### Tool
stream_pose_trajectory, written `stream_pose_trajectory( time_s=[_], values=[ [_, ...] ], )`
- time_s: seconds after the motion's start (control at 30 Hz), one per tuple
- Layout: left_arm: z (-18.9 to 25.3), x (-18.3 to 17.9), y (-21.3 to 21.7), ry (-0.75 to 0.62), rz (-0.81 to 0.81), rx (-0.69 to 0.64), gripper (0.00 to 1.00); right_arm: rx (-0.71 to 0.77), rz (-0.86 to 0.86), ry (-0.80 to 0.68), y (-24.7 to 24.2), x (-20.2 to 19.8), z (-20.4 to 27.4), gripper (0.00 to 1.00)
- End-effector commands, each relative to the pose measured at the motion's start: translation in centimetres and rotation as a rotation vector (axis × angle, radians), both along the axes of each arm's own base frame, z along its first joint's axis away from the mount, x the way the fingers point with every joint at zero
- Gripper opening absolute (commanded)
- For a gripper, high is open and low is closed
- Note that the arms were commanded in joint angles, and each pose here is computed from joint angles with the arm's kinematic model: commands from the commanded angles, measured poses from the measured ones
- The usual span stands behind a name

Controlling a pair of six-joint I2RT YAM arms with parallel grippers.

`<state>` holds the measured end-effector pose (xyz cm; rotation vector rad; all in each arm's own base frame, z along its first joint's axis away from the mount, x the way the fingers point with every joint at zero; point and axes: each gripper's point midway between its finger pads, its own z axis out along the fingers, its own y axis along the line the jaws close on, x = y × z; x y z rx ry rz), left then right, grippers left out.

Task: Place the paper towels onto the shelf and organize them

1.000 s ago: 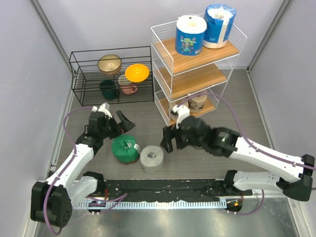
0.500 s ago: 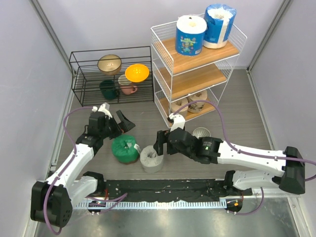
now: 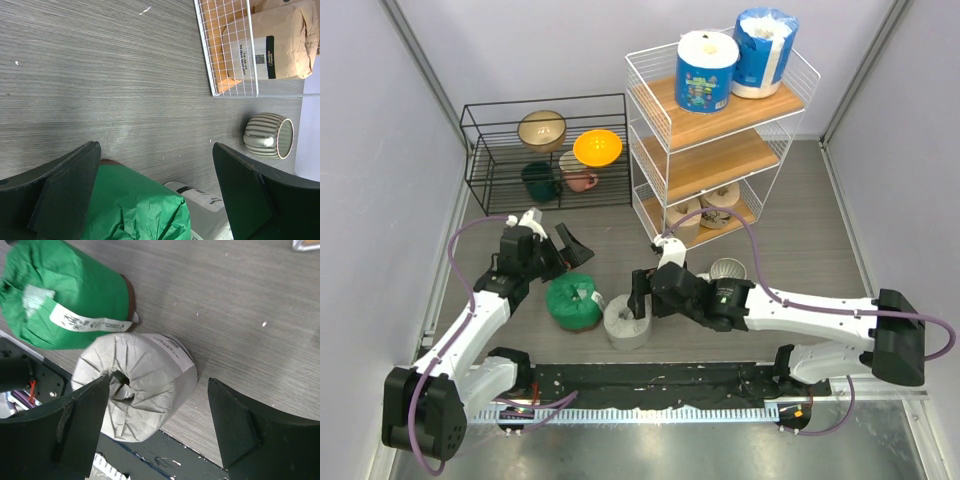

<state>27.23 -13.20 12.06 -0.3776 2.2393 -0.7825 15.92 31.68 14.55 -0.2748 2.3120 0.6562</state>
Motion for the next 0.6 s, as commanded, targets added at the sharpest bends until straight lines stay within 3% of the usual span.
stream_pose_trajectory(
  time_s=[0.0,0.57],
  values=[
    [1.1,0.4,-0.5,-0.040,-0.014,-0.023,1.00,0.012,0.033,0.048,1.2,-0.8,-1.5,0.84],
    [0.9,0.4,-0.5,-0.029,-0.015,-0.019,1.00,-0.086,0.065,0.103,0.9,-1.9,-5.0,0.74]
  ],
)
